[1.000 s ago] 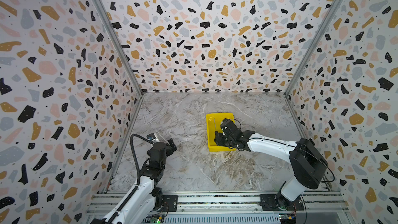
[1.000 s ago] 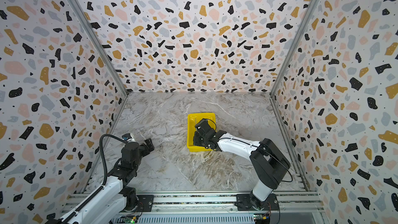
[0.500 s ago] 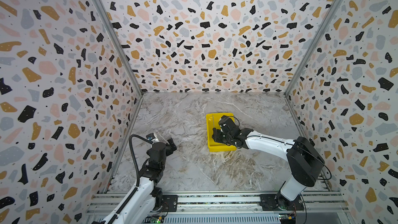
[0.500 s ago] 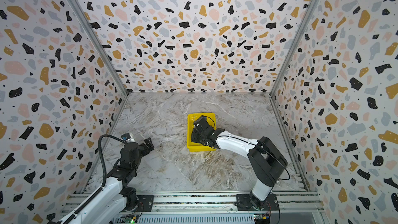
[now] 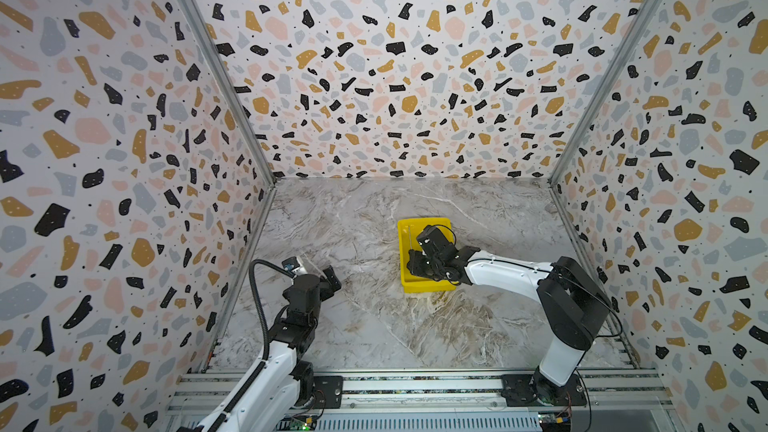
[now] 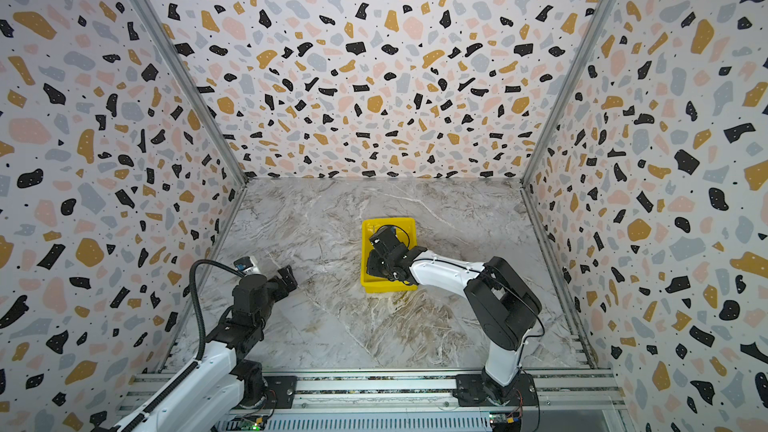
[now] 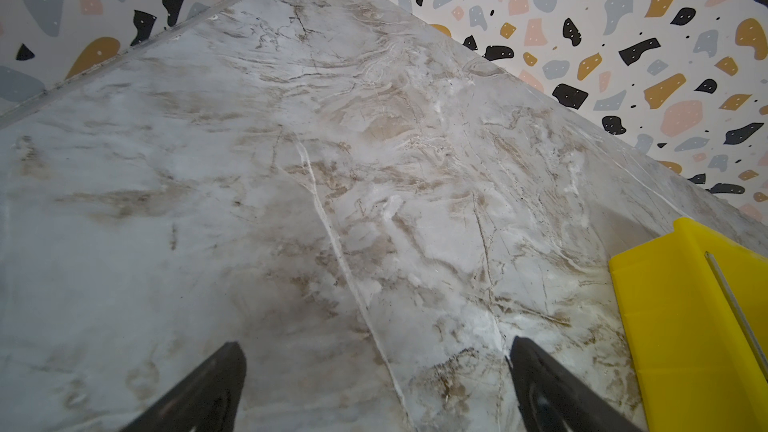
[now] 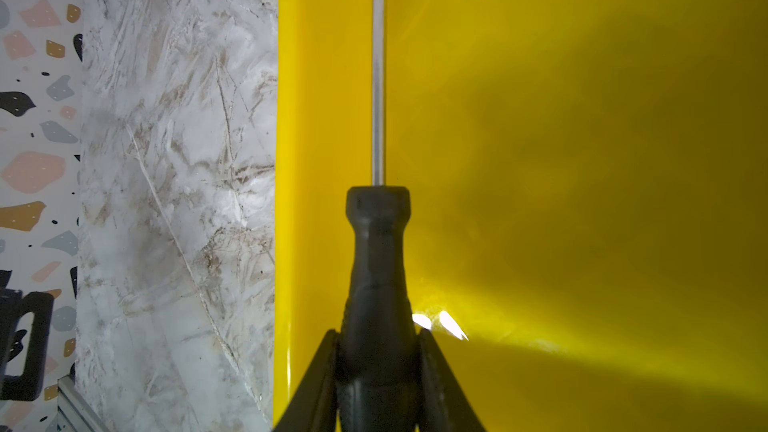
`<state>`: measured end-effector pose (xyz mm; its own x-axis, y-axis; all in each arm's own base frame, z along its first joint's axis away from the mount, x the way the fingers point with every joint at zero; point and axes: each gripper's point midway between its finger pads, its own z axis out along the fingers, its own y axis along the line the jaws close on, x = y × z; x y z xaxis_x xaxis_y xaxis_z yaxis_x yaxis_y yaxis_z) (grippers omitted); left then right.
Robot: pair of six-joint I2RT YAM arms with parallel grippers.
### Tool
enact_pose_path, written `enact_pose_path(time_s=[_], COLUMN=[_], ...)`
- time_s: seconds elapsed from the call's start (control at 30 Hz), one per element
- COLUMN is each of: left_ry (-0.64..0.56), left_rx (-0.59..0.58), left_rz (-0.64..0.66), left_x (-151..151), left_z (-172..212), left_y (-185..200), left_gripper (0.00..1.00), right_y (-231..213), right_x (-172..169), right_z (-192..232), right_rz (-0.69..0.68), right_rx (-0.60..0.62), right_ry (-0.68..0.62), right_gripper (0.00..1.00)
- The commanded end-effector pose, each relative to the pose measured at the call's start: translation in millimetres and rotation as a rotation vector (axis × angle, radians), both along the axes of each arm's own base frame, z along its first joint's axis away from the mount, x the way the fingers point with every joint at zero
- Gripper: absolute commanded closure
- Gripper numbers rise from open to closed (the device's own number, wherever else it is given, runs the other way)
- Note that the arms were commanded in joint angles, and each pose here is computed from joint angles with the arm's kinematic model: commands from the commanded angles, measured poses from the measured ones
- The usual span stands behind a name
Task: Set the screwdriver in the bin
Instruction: 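Lower the screwdriver into the bin and open the right gripper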
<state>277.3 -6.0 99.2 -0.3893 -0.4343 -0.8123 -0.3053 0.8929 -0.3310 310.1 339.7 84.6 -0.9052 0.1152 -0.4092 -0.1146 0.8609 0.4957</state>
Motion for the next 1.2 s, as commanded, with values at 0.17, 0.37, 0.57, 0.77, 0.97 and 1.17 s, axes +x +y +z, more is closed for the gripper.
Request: enact_pose_path(time_s=[0.17, 0.37, 0.57, 0.77, 0.97, 1.17], left_ry=[-0.04, -0.04, -0.042, -0.039, -0.041, -0.036], left_rx=[0.001, 0.001, 0.001, 0.003, 0.002, 0.002], left_rz=[0.008, 0.009, 0.009, 0.012, 0.015, 0.013], left_x=[4.4, 4.7, 4.7, 4.1, 4.4, 4.5], left_z=[12.5, 12.6, 13.1, 12.0, 12.7, 11.5], left_y=[0.8, 1.0, 0.9, 1.6, 1.9, 1.6], left_gripper=[0.0, 0.0, 0.0, 0.0, 0.0, 0.0], right_y=[10.9, 12.8, 11.2, 10.8, 9.5, -0.9], right_x=[10.1, 10.3, 9.9, 10.2, 11.3, 17.0], right_z=[15.0, 13.9, 13.4, 17.2, 24.1, 45.1], right_rz=[-0.002, 0.003, 0.004, 0.009, 0.013, -0.003], right_rx=[0.047, 0.049, 0.039, 0.041, 0.043, 0.039], right_ry=[-0.023, -0.016, -0.016, -0.02, -0.03, -0.073], right_gripper=[0.89, 0.87, 0.76, 0.68, 0.6, 0.59])
